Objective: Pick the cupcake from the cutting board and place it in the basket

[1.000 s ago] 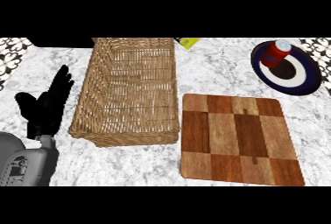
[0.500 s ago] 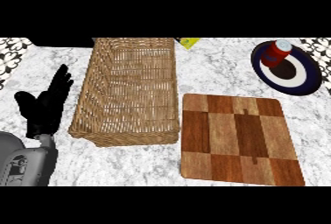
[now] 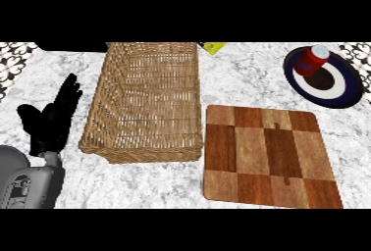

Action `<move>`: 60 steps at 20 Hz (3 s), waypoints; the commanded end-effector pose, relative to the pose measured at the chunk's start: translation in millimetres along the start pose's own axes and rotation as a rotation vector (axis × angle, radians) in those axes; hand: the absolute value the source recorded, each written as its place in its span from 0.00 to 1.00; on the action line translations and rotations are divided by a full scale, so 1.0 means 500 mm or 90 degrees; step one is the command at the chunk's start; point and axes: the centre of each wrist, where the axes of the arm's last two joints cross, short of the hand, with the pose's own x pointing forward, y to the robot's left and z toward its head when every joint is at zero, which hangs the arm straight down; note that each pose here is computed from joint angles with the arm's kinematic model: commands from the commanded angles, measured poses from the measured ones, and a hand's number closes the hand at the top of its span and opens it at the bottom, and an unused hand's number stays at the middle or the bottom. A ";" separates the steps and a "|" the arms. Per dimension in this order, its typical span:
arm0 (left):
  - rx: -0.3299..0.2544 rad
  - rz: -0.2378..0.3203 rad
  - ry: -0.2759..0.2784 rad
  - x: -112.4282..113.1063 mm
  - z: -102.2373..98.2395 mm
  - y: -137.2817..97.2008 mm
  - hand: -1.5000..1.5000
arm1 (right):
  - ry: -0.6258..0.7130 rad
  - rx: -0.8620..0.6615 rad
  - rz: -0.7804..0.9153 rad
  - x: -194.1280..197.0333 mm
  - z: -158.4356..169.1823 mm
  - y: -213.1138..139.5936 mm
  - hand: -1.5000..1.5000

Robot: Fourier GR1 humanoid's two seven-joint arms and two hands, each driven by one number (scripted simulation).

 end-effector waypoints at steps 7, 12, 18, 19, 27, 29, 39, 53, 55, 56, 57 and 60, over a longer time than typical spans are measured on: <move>-0.018 0.003 -0.009 0.016 -0.010 -0.021 0.50 | 0.067 -0.079 0.012 0.045 -0.146 -0.065 1.00; -0.018 -0.001 -0.021 0.011 -0.008 -0.014 0.50 | 0.135 -0.099 0.043 0.029 -0.205 -0.083 1.00; -0.048 0.010 -0.022 0.015 -0.011 -0.054 0.50 | 0.203 -0.122 0.086 0.037 -0.373 -0.137 1.00; -0.049 0.003 -0.023 0.026 -0.011 -0.030 0.50 | 0.215 -0.125 0.089 0.043 -0.398 -0.146 1.00; -0.045 0.007 -0.021 0.018 -0.007 -0.065 0.50 | 0.230 -0.130 0.030 0.024 -0.502 -0.171 1.00; -0.032 0.001 -0.021 0.016 -0.028 -0.031 0.50 | 0.217 -0.109 0.029 0.025 -0.525 -0.181 1.00; -0.019 -0.001 -0.010 0.020 -0.027 -0.025 0.50 | -0.019 -0.079 0.533 0.012 -0.590 -0.166 1.00; -0.043 -0.007 -0.023 0.050 -0.025 -0.051 0.50 | 0.126 0.035 0.586 -0.038 -0.605 -0.184 1.00; -0.022 -0.001 -0.016 0.026 -0.036 -0.003 0.50 | 0.118 0.066 0.577 0.002 -0.625 -0.196 1.00; -0.038 0.013 -0.022 -0.001 -0.005 -0.030 0.50 | 0.125 0.061 0.572 -0.048 -0.615 -0.198 1.00; -0.038 0.008 -0.028 0.044 -0.031 -0.040 0.50 | 0.131 0.061 0.568 -0.039 -0.623 -0.204 1.00; -0.034 -0.001 -0.023 0.049 -0.039 -0.018 0.50 | 0.128 0.042 0.573 -0.045 -0.629 -0.212 1.00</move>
